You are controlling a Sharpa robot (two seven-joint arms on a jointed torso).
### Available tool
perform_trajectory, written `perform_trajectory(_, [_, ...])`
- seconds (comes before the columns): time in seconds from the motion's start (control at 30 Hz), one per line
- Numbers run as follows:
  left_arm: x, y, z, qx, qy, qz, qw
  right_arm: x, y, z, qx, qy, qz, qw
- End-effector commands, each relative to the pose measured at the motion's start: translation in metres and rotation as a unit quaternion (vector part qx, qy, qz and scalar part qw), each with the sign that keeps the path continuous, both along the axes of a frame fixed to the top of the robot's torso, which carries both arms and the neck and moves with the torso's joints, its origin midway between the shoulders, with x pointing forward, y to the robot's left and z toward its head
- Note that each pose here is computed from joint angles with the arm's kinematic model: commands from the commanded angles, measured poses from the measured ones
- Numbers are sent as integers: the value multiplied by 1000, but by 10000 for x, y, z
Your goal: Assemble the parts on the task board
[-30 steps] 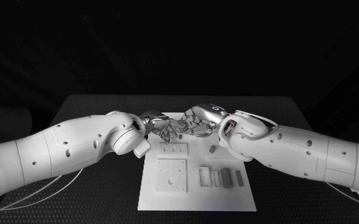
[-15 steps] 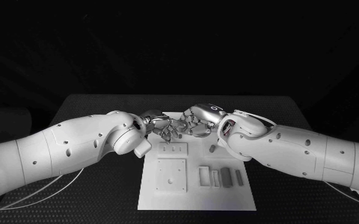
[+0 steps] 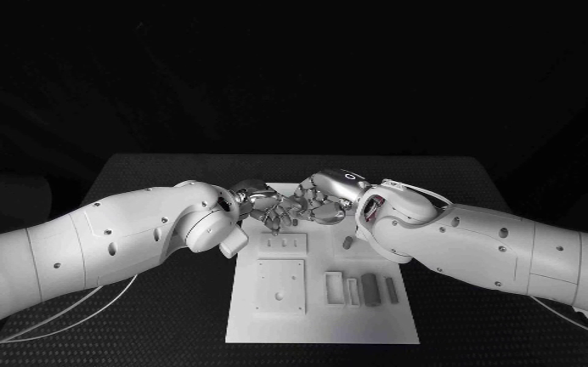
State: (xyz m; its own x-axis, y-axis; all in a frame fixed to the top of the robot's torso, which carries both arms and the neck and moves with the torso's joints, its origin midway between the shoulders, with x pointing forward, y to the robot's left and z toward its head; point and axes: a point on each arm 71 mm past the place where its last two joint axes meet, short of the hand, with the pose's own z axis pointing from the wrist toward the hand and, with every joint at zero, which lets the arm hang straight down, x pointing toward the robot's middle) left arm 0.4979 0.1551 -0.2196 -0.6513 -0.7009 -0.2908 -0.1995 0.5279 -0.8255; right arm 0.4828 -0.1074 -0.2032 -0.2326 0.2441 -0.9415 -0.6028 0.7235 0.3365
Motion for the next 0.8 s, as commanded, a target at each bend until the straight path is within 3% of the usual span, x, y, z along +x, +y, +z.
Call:
perform_trajectory(0.03, [-8, -34, 17, -10, -1, -9, 1000, -7, 10, -8, -5, 5, 3, 1000])
perform_trajectory(0.8, [28, 19, 47, -10, -28, 20, 999, 19, -45, -48, -14, 27, -8, 1000])
